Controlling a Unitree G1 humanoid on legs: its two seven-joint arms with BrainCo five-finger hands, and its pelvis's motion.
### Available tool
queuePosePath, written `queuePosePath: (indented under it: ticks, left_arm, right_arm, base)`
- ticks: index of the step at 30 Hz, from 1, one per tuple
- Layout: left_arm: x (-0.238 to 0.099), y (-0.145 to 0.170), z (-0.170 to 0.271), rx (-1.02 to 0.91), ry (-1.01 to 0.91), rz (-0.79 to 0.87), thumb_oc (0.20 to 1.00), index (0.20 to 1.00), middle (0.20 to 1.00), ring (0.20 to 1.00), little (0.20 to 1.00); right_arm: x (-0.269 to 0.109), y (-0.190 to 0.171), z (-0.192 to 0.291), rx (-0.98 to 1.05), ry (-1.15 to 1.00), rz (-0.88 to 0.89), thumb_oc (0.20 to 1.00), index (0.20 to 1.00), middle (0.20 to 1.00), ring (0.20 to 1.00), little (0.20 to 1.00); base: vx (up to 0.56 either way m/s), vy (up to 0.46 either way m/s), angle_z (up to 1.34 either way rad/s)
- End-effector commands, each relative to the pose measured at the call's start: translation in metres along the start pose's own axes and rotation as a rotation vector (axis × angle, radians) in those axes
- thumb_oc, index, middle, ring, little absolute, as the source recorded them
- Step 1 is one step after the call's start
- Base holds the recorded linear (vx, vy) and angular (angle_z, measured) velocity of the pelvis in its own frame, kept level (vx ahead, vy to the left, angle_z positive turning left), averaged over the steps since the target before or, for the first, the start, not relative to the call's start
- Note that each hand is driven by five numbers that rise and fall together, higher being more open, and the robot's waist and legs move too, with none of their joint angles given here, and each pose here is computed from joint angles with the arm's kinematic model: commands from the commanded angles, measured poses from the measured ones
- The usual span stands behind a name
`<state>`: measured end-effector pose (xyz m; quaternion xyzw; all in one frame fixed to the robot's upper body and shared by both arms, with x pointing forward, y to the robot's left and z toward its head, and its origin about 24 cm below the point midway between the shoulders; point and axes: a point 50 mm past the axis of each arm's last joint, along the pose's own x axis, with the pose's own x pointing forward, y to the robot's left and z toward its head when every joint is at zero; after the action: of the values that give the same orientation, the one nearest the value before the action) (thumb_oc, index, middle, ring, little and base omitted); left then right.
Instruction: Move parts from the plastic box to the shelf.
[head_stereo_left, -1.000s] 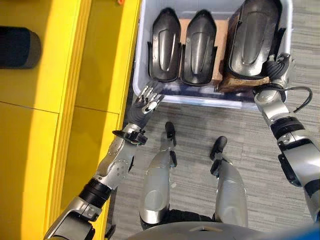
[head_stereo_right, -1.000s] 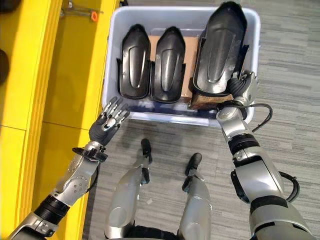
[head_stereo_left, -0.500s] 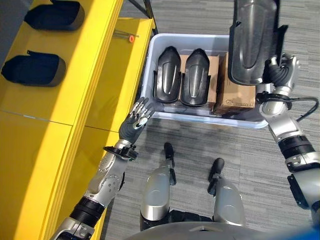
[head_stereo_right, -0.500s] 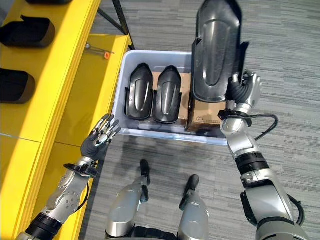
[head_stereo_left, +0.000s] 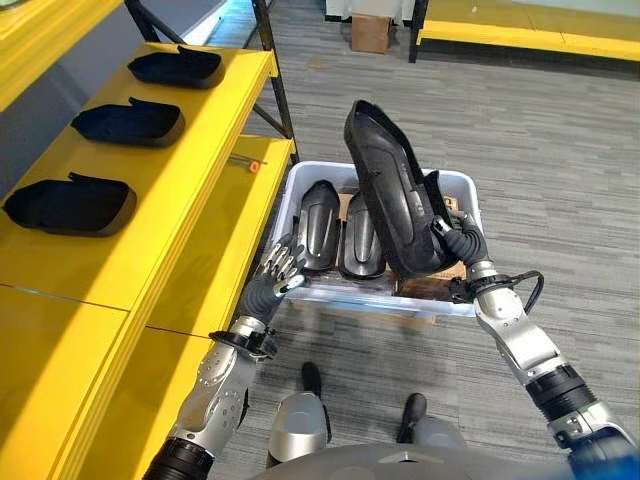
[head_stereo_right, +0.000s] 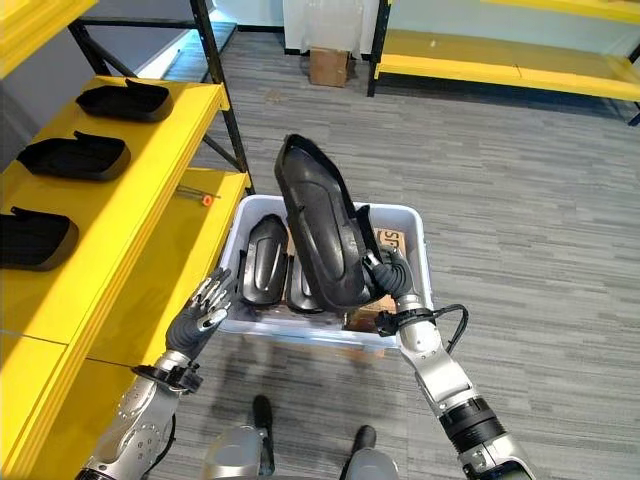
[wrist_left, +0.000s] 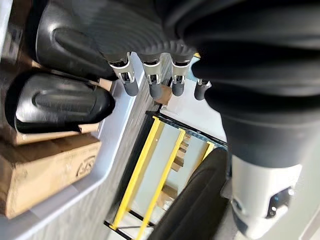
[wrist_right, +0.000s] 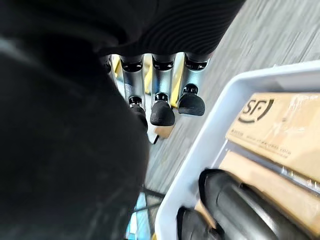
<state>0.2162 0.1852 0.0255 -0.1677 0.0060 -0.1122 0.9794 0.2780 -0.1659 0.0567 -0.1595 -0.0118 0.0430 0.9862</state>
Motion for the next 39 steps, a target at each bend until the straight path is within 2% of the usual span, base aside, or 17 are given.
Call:
queuePosePath:
  ticks: [1, 7, 13, 20, 25, 31, 39]
  left_arm:
    - [-0.001, -0.005, 0.016, 0.045, -0.093, -0.069, 1.0, 1.0, 1.0, 1.0, 1.0]
    - [0.011, -0.011, 0.021, 0.032, -0.072, -0.117, 1.0, 1.0, 1.0, 1.0, 1.0]
    - [0.015, -0.005, 0.018, -0.066, -0.061, -0.023, 1.0, 1.0, 1.0, 1.0, 1.0]
    - [0.004, -0.02, -0.004, -0.073, -0.003, -0.056, 1.0, 1.0, 1.0, 1.0, 1.0]
    - [-0.009, -0.013, -0.015, -0.115, 0.038, -0.086, 1.0, 1.0, 1.0, 1.0, 1.0]
    - [0.005, -0.025, -0.015, -0.099, 0.056, -0.214, 1.0, 1.0, 1.0, 1.0, 1.0]
    - [0.011, -0.024, -0.011, -0.152, 0.028, -0.188, 1.0, 1.0, 1.0, 1.0, 1.0]
  right_arm:
    - [0.004, 0.005, 0.041, 0.134, -0.216, 0.109, 0.2, 0.2, 0.2, 0.2, 0.2]
    - [-0.002, 0.023, 0.043, 0.154, -0.232, 0.151, 0.2, 0.2, 0.2, 0.2, 0.2]
    - [-0.004, 0.047, 0.044, 0.131, -0.231, 0.237, 0.2, 0.2, 0.2, 0.2, 0.2]
    - [-0.019, 0.028, 0.026, 0.152, -0.199, 0.214, 0.2, 0.2, 0.2, 0.2, 0.2]
    - [-0.023, 0.032, 0.015, 0.157, -0.181, 0.254, 0.2, 0.2, 0.2, 0.2, 0.2]
    - [-0.025, 0.024, 0.01, 0.142, -0.164, 0.156, 0.2, 0.2, 0.2, 0.2, 0.2]
    - [-0.023, 0.014, 0.009, 0.11, -0.175, 0.17, 0.2, 0.2, 0.2, 0.2, 0.2]
  base:
    - [0.03, 0.221, 0.23]
    - [0.02, 0.198, 0.14]
    - [-0.03, 0.082, -0.14]
    - [0.04, -0.136, 0.59]
    - [-0.02, -0.235, 0.56]
    - [-0.08, -0.049, 0.66]
    - [-0.07, 0.155, 0.52]
